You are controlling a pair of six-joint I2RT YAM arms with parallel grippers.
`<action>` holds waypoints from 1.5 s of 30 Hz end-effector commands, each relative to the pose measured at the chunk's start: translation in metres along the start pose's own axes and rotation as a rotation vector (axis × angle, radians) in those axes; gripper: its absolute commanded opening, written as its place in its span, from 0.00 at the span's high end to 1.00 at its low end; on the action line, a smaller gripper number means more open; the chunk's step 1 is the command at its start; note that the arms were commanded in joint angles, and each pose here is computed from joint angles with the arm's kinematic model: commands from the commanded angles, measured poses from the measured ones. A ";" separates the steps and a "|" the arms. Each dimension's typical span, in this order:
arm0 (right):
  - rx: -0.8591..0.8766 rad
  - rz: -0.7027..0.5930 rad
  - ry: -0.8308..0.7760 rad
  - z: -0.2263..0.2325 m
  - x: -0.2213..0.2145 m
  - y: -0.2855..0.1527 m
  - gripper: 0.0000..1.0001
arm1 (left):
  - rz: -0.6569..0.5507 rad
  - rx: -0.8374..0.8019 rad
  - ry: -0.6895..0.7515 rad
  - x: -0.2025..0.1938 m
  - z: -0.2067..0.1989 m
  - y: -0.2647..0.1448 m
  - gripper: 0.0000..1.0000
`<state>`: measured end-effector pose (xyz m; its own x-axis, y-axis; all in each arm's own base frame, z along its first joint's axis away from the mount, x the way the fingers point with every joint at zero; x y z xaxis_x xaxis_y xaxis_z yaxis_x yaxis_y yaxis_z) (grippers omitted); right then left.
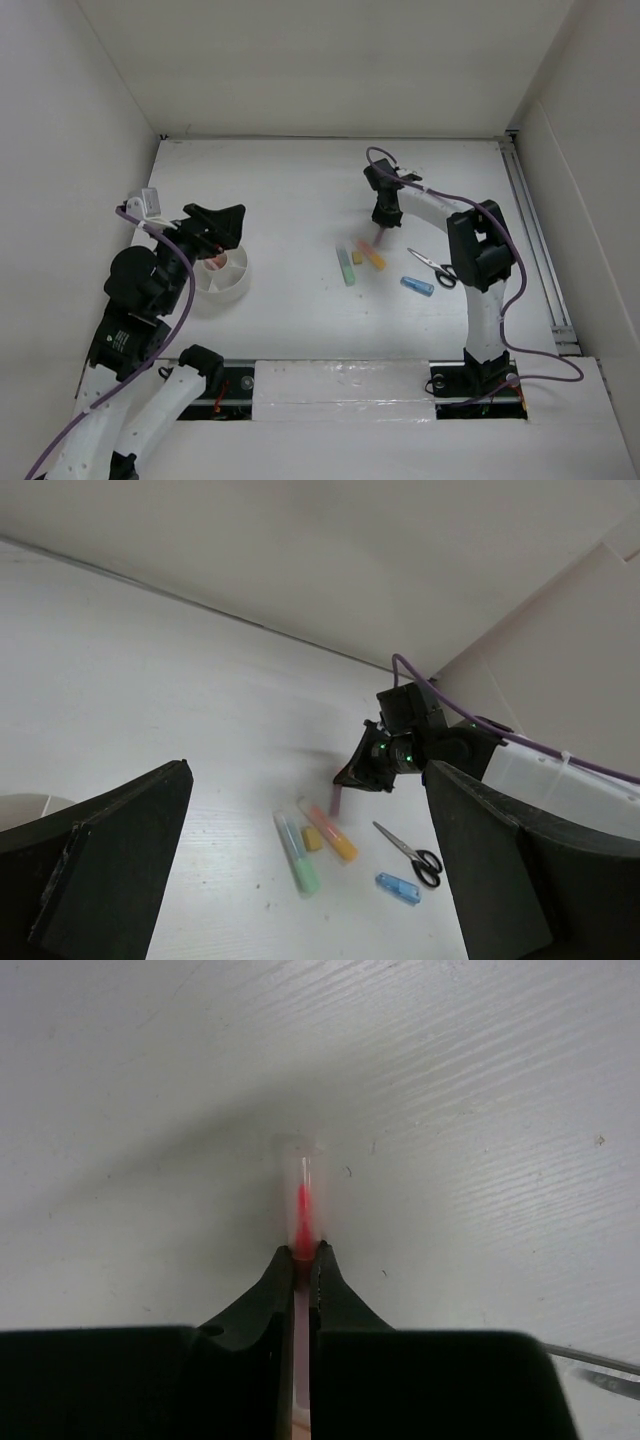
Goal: Sort the stationery into containers
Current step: Pick up the pen from the center of the board.
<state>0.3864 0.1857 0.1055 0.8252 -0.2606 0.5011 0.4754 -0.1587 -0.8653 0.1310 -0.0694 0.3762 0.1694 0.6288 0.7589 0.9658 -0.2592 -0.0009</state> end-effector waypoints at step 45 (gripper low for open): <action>1.775 -0.578 -0.217 0.008 -0.061 -0.326 1.00 | 0.391 -0.929 -0.059 -0.084 -0.032 0.035 0.00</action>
<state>0.1901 0.2593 0.3320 0.4793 -0.3270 0.8145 0.3467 0.9231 0.1665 0.1534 -0.1558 0.3199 0.5498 0.4051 0.7304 0.3802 -0.9000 0.2130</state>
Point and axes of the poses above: each gripper's point midway between its finger pads, its own y axis out along the fingers, its own z axis along the line the jaws close on, x = y × z, the point moved 9 cm from there along -y, back along the fingers, and after that the axes turned 6 degrees about -y, right-handed, at the moved point
